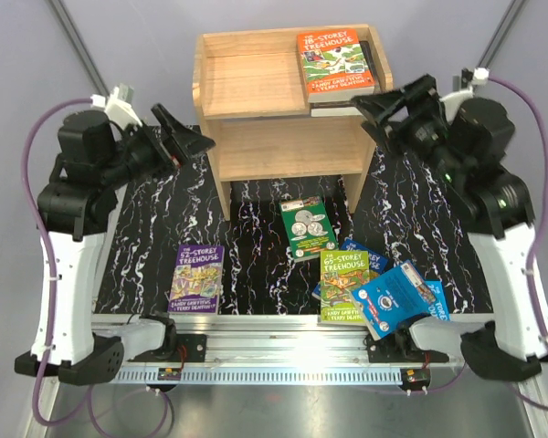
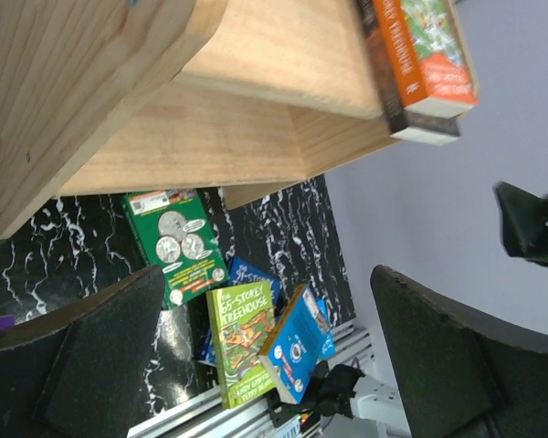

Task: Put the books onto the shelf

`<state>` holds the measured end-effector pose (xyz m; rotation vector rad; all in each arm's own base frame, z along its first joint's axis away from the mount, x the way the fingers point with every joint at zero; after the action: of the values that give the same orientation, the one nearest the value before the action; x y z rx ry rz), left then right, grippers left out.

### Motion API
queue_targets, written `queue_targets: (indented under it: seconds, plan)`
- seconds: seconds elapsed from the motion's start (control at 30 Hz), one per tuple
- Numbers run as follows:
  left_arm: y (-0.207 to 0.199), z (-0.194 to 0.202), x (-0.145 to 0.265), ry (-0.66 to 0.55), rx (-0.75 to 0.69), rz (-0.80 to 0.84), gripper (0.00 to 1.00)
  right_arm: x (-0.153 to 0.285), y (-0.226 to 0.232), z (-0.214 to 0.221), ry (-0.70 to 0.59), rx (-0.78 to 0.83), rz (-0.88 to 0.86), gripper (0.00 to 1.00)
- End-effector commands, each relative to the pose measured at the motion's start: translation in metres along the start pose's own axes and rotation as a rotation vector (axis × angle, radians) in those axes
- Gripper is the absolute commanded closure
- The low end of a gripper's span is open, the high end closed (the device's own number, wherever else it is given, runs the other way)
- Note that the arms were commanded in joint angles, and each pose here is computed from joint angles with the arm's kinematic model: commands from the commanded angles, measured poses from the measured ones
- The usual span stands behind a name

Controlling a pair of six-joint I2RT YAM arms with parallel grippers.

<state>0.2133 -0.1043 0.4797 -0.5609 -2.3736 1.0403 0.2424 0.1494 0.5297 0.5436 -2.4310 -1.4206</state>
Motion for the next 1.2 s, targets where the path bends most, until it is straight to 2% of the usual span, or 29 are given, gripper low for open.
queue_targets:
  seconds: [0.0, 0.07, 0.1, 0.17, 0.23, 0.27, 0.3, 0.43, 0.5, 0.57, 0.67, 0.73, 0.87, 1.07, 1.17]
  plan:
    - [0.008, 0.029, -0.003, 0.056, -0.029, 0.048, 0.01, 0.05, -0.007, 0.008, 0.026, 0.204, -0.029, 0.19]
    - [0.028, 0.055, -0.022, 0.116, -0.011, -0.009, 0.01, 0.057, -0.051, 0.028, 0.139, 0.219, 0.185, 0.09]
    - [0.021, 0.073, -0.026, 0.159, -0.031, 0.031, 0.01, 0.057, -0.07, 0.036, 0.188, 0.215, 0.28, 0.03]
    - [0.037, 0.107, -0.045, 0.24, -0.025, -0.009, 0.01, 0.06, -0.126, 0.067, 0.356, 0.179, 0.538, 0.0]
    - [0.037, 0.144, -0.066, 0.353, -0.039, 0.022, 0.01, 0.063, -0.161, 0.089, 0.476, 0.144, 0.684, 0.0]
    - [0.056, 0.167, -0.078, 0.423, -0.031, -0.024, 0.01, 0.063, -0.189, 0.107, 0.557, 0.116, 0.769, 0.0]
    - [0.058, 0.189, -0.095, 0.482, -0.039, -0.017, 0.01, 0.063, -0.201, 0.115, 0.583, 0.101, 0.8, 0.0]
    - [0.087, 0.255, -0.135, 0.646, 0.064, 0.016, 0.01, 0.062, -0.236, 0.136, 0.554, 0.052, 0.79, 0.0]
    - [0.094, 0.28, -0.154, 0.697, 0.046, -0.007, 0.01, 0.064, -0.257, 0.149, 0.574, 0.013, 0.819, 0.0]
    - [0.09, 0.293, -0.167, 0.74, 0.034, 0.021, 0.01, 0.067, -0.271, 0.157, 0.594, 0.005, 0.855, 0.01]
    - [0.09, 0.338, -0.189, 0.84, 0.012, 0.009, 0.01, 0.071, -0.291, 0.162, 0.607, 0.032, 0.94, 0.02]
    - [0.089, 0.355, -0.198, 0.871, 0.06, 0.003, 0.01, 0.071, -0.3, 0.164, 0.606, 0.047, 0.972, 0.02]
    - [0.091, 0.384, -0.215, 0.86, 0.188, 0.082, 0.01, 0.066, -0.323, 0.174, 0.615, 0.034, 0.994, 0.02]
    - [0.095, 0.387, -0.233, 0.813, 0.072, -0.007, 0.01, 0.054, -0.352, 0.161, 0.59, 0.039, 1.048, 0.02]
    - [0.093, 0.389, -0.242, 0.789, 0.049, -0.028, 0.07, 0.048, -0.37, 0.157, 0.601, 0.019, 1.096, 0.04]
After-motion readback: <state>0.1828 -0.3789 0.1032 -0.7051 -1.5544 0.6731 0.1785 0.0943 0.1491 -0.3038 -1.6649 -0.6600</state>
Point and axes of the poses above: each gripper's point midway between its finger pads, its own x axis back along the fingers, its own y axis along the line the jaws close on, z = x × y, the point moved 7 cm from there along x, back along the fingers, and after that the axes turned 4 degrees about x, right-handed, at the moved point
